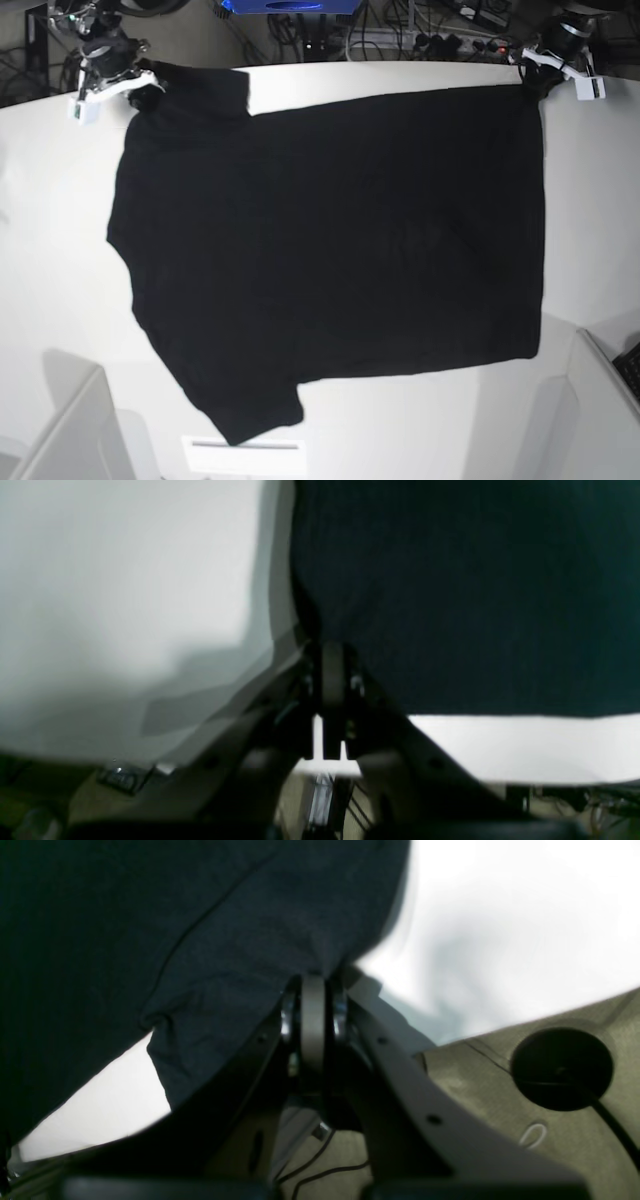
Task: Fold the T-shirt properly
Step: 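Pull the grasped shoulder edge taut between both grippers, then lift the shoulder edge and drag it toward the hem with both grippers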
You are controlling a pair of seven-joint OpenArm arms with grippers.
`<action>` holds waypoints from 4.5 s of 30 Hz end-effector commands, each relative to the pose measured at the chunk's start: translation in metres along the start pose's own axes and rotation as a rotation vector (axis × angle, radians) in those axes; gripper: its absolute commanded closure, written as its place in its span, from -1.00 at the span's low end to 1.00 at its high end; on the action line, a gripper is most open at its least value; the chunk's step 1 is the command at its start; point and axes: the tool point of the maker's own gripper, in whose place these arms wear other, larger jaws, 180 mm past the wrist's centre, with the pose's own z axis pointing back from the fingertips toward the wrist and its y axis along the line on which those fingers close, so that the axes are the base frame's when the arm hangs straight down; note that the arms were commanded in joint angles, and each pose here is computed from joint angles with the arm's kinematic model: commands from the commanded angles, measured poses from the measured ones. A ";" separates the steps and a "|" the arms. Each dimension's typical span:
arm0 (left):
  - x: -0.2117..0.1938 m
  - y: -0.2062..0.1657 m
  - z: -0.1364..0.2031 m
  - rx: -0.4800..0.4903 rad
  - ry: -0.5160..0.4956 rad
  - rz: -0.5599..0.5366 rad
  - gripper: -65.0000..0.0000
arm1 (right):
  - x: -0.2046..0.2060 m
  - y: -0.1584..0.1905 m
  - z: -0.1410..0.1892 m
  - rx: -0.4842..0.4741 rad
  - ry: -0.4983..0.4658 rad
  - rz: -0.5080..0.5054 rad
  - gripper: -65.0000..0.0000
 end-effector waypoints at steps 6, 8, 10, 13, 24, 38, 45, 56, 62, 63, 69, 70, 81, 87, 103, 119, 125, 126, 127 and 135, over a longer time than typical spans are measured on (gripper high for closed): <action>0.022 -0.018 0.011 -0.045 -0.051 -0.059 1.00 | 0.002 0.007 0.004 0.017 -0.026 -0.010 1.00; 0.028 -0.025 0.012 -0.058 -0.064 -0.076 1.00 | 0.002 0.008 0.003 0.019 -0.026 -0.011 1.00; 0.030 -0.027 0.012 -0.062 -0.068 -0.081 1.00 | 0.003 0.009 0.003 0.021 -0.029 -0.011 1.00; 0.030 -0.026 0.011 -0.061 -0.068 -0.078 1.00 | 0.012 0.014 0.003 0.030 -0.051 0.000 1.00; 0.037 -0.030 0.008 -0.072 -0.087 -0.081 1.00 | 0.042 0.034 0.006 0.069 -0.128 0.045 1.00; 0.066 -0.032 0.003 -0.023 -0.161 -0.075 1.00 | 0.067 0.053 -0.005 0.117 -0.137 0.068 1.00; 0.065 -0.032 0.003 -0.023 -0.160 -0.074 1.00 | 0.072 0.059 -0.007 0.130 -0.139 0.072 1.00; 0.104 -0.035 0.029 0.022 -0.293 -0.106 1.00 | 0.095 0.071 -0.011 0.158 -0.192 0.082 1.00; 0.109 -0.038 0.029 0.018 -0.307 -0.116 1.00 | 0.114 0.087 -0.016 0.191 -0.195 0.101 1.00; 0.109 -0.038 0.029 0.018 -0.307 -0.116 1.00 | 0.117 0.090 -0.017 0.197 -0.197 0.104 1.00; 0.111 -0.037 0.029 0.023 -0.313 -0.114 1.00 | 0.138 0.105 -0.022 0.230 -0.216 0.110 1.00; 0.115 -0.036 0.027 0.034 -0.325 -0.105 1.00 | 0.140 0.107 -0.025 0.237 -0.213 0.105 1.00; 0.137 -0.022 0.008 0.106 -0.352 -0.020 1.00 | 0.142 0.111 -0.059 0.279 -0.146 0.029 1.00; 0.141 -0.027 -0.004 0.095 -0.314 -0.002 1.00 | 0.151 0.117 -0.062 0.295 -0.159 0.026 1.00; 0.161 -0.023 -0.017 0.186 -0.331 -0.080 1.00 | 0.162 0.142 -0.083 0.353 -0.118 0.057 1.00; 0.192 -0.024 -0.031 0.261 -0.327 -0.163 1.00 | 0.180 0.155 -0.088 0.345 -0.144 -0.014 1.00; 0.184 -0.007 -0.044 0.302 -0.284 -0.147 1.00 | 0.177 0.155 -0.095 0.346 -0.122 -0.032 1.00; 0.184 -0.007 -0.046 0.300 -0.283 -0.139 1.00 | 0.177 0.154 -0.096 0.344 -0.121 -0.033 1.00; 0.183 -0.006 -0.047 0.300 -0.280 -0.134 1.00 | 0.179 0.154 -0.096 0.344 -0.130 -0.036 1.00; 0.187 -0.018 -0.061 0.260 -0.275 -0.142 1.00 | 0.180 0.154 -0.098 0.345 -0.147 -0.048 1.00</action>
